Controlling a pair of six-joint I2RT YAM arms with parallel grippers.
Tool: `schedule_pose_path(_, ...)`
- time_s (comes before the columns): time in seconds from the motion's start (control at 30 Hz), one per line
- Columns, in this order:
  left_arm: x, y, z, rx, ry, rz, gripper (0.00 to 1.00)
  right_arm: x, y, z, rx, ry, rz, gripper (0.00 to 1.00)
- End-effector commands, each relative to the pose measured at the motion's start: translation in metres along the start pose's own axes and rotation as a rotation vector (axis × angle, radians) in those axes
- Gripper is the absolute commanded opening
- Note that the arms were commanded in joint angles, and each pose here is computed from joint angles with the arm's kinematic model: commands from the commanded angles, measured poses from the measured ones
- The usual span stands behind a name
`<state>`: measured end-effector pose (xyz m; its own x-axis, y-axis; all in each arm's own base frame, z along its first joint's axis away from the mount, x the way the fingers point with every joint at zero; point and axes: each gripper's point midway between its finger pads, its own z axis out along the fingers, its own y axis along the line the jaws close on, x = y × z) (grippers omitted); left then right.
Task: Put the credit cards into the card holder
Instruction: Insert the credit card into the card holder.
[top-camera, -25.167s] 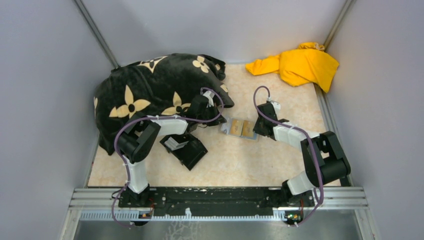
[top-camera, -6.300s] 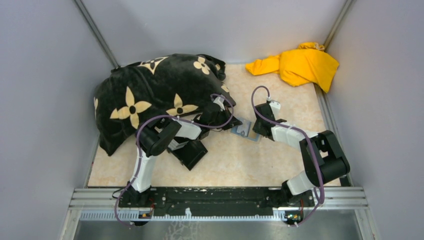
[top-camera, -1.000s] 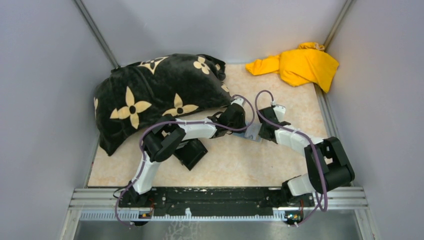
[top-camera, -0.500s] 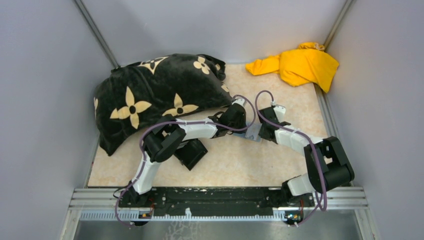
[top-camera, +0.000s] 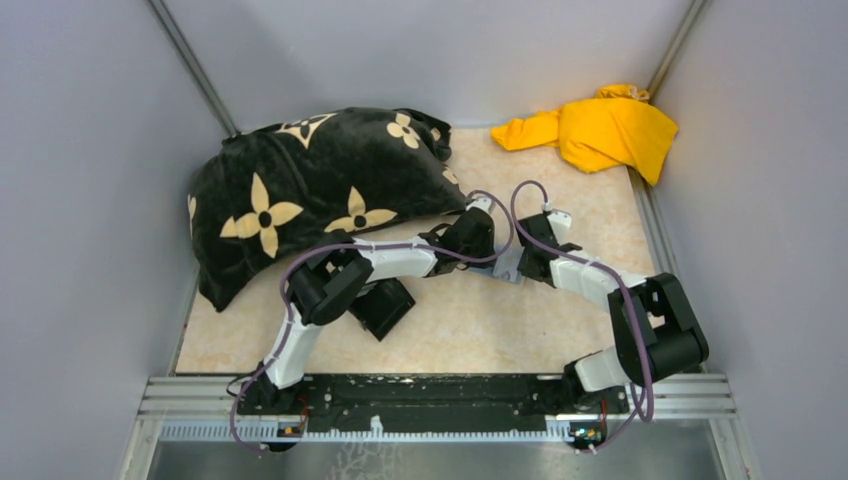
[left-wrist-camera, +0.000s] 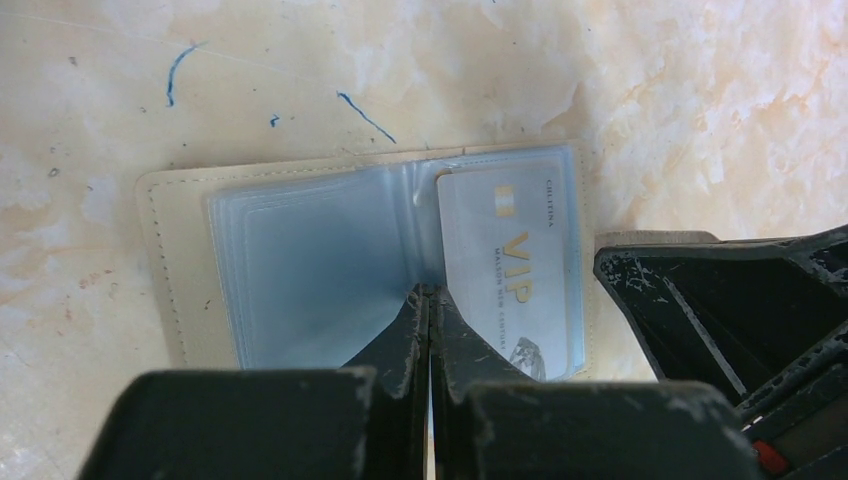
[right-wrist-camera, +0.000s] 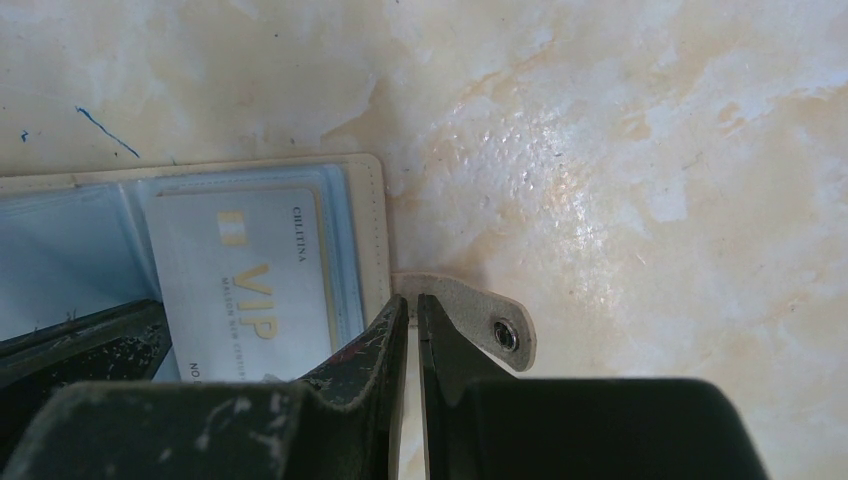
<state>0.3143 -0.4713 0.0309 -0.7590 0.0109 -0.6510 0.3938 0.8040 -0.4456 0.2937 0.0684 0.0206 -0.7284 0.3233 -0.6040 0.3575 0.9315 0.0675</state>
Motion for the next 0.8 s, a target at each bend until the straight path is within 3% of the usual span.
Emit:
schedule_pose_path(0.0, 0.050, -0.022, 0.002, 0.051, 0.139, 0.020, 0.00, 0.008, 0.014, 0.005, -0.075, 0.029, 0.025, 0.10)
schedule_pose_path(0.43, 0.053, -0.024, -0.001, 0.038, 0.133, 0.029, 0.00, 0.011, 0.014, 0.005, -0.081, 0.035, 0.029, 0.10)
schedule_pose_path(0.77, -0.001, 0.004, -0.024, -0.080, -0.020, 0.009, 0.07, 0.012, 0.011, 0.007, -0.063, 0.032, 0.028, 0.10)
